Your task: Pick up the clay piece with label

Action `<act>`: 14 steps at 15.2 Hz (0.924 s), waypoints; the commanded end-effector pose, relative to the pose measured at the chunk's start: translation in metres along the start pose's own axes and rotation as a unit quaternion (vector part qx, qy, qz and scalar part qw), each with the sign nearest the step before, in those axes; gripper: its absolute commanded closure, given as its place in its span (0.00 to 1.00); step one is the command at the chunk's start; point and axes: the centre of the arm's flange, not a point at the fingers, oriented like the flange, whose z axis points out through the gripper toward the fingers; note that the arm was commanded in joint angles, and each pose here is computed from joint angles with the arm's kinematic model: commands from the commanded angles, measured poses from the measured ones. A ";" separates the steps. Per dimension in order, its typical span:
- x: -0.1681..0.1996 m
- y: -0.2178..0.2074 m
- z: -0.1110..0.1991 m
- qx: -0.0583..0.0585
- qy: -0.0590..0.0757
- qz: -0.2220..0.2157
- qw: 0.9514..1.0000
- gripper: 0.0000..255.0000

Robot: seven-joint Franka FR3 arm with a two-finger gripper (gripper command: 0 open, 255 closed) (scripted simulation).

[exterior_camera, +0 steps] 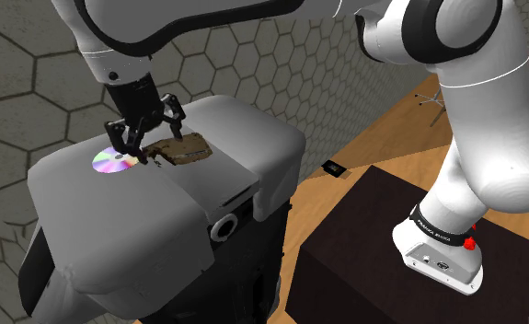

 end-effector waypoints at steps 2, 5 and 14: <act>0.001 0.000 0.008 0.000 0.000 0.000 1.000 0.00; 0.001 0.000 0.008 0.000 0.000 0.000 1.000 1.00; 0.001 0.000 0.003 0.000 0.000 0.000 1.000 1.00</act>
